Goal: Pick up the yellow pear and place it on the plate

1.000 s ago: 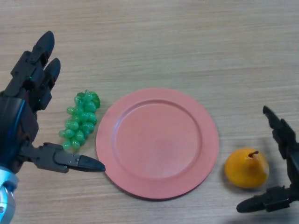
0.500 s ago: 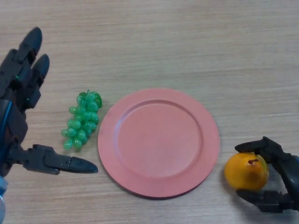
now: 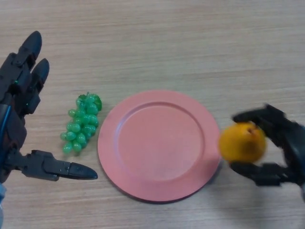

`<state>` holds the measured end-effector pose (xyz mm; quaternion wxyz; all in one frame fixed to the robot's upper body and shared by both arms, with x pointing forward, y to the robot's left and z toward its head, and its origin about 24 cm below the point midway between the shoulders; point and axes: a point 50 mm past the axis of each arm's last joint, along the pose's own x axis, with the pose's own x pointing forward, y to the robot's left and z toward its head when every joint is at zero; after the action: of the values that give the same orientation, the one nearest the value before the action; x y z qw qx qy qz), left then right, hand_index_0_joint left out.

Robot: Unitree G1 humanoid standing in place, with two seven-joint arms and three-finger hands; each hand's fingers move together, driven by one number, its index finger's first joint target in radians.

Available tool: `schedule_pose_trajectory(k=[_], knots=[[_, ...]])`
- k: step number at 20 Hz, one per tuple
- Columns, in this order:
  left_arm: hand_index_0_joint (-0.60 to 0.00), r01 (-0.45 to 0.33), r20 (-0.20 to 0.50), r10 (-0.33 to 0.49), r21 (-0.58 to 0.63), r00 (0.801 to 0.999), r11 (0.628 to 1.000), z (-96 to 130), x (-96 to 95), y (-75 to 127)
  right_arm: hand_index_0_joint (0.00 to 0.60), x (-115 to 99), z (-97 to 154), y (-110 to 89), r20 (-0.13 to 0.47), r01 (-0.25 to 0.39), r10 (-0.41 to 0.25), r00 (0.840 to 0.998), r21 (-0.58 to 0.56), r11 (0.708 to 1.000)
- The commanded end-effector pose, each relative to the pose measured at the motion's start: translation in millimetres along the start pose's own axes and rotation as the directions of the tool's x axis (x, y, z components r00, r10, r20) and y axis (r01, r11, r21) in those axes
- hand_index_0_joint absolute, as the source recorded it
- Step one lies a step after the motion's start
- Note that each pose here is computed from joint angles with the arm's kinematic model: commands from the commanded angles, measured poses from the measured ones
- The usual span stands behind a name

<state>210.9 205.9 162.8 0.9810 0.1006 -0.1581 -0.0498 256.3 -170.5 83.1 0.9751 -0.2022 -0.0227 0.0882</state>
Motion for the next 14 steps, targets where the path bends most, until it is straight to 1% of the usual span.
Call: schedule_pose_trajectory(k=[1,3,4,5,6,7,8,9,10,11,12,13,14], knots=[[0.0,-0.017,0.172,0.008,0.047,0.985,0.999,29,-0.9,7,0.6,18,45,1.2,0.238,0.055,-0.06,0.969,0.029,0.998],[0.0,-0.02,0.183,0.013,0.033,0.983,0.999,28,0.7,5,0.6,33,52,18.4,0.281,0.025,-0.029,0.959,0.017,1.0],[0.0,-0.024,0.194,0.018,0.032,0.981,0.999,29,1.1,3,0.6,38,51,25.4,0.285,0.014,-0.021,0.958,0.026,1.0],[0.0,-0.026,0.205,0.018,0.035,0.979,0.999,29,1.1,2,0.6,45,51,33.4,0.291,0.016,-0.014,0.957,-0.005,1.0],[0.0,-0.027,0.208,0.019,0.033,0.978,0.999,29,0.8,2,0.6,50,47,39.2,0.28,0.017,-0.013,0.96,-0.011,1.0],[0.0,-0.032,0.217,0.024,0.032,0.976,0.999,29,0.5,2,0.6,55,43,45.5,0.258,0.028,-0.028,0.966,0.001,1.0],[0.0,-0.031,0.216,0.023,0.034,0.976,0.999,29,0.0,2,0.6,58,38,50.9,0.25,0.038,-0.031,0.968,-0.024,0.999],[0.0,-0.031,0.215,0.022,0.036,0.976,0.999,30,0.0,2,0.6,61,31,57.2,0.229,0.037,-0.014,0.973,-0.097,0.995],[0.0,-0.026,0.217,0.016,0.041,0.976,0.999,30,-0.5,1,0.6,62,29,59.8,0.222,0.036,-0.017,0.975,-0.084,0.996],[0.0,-0.023,0.227,0.012,0.044,0.974,0.999,31,-0.9,0,0.6,62,25,63.8,0.215,0.023,-0.005,0.977,-0.083,0.996],[0.0,-0.022,0.228,0.011,0.044,0.974,0.999,31,-0.9,0,0.499,62,25,64.3,0.213,0.019,-0.001,0.977,-0.083,0.996],[0.0,-0.021,0.229,0.009,0.046,0.973,0.999,31,-0.9,0,0.349,62,25,65.3,0.21,0.01,0.008,0.978,-0.082,0.997],[0.0,-0.018,0.226,0.006,0.05,0.974,0.999,31,-1.0,1,0.249,62,25,66.0,0.209,0.001,0.015,0.978,-0.076,0.997]])
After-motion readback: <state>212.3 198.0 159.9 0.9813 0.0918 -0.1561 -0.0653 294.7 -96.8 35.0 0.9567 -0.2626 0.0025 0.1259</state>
